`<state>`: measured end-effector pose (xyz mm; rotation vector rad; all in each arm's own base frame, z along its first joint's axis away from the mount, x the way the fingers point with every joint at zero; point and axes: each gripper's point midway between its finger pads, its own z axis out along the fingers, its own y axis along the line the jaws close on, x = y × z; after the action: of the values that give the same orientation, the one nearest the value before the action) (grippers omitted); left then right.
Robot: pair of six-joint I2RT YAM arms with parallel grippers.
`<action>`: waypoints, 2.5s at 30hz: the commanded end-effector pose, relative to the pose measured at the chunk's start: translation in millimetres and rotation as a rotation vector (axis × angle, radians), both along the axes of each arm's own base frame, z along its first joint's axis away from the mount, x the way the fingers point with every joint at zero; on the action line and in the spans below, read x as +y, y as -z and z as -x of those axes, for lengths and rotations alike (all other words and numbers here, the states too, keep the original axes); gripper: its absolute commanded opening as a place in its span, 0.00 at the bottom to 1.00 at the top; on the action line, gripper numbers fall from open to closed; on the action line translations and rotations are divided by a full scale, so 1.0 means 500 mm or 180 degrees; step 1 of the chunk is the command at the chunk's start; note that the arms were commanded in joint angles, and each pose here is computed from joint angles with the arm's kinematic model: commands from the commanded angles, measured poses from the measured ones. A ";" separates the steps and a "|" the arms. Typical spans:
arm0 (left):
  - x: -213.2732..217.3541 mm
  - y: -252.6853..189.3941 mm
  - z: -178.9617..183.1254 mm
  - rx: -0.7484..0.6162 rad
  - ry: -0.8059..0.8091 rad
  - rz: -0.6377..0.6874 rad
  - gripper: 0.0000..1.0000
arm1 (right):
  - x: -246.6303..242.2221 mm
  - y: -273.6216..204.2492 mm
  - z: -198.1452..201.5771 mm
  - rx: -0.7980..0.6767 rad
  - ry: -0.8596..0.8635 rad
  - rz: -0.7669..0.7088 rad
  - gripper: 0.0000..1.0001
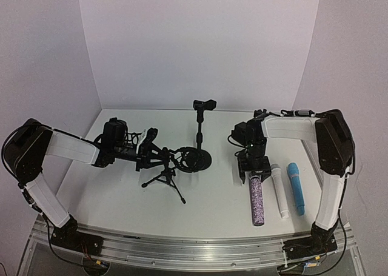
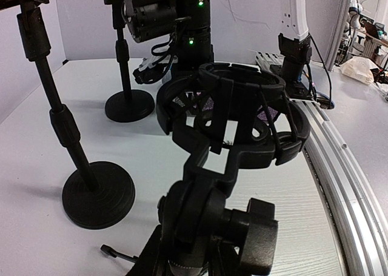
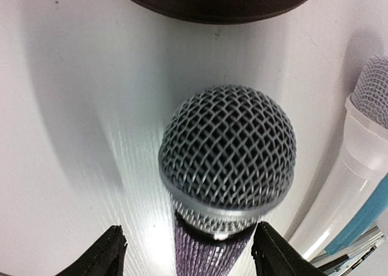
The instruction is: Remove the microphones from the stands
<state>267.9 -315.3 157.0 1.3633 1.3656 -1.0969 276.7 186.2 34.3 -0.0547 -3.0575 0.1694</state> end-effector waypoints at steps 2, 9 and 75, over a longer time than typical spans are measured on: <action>0.012 -0.008 -0.007 -0.0018 -0.0084 0.0011 0.00 | -0.008 -0.064 0.009 -0.0168 -0.0020 0.0009 0.71; 0.013 -0.011 -0.008 -0.0027 -0.0088 0.0015 0.00 | -0.006 -0.097 0.018 -0.0206 -0.0137 0.0098 0.75; 0.320 -0.101 -0.224 -0.0004 -0.2030 -0.0147 1.00 | -0.007 -0.403 -0.002 -0.1941 -0.0367 -0.1252 0.94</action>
<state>389.3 -170.4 177.3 0.9779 1.6326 -0.7394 261.4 236.5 232.4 0.5213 -3.5306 -0.6054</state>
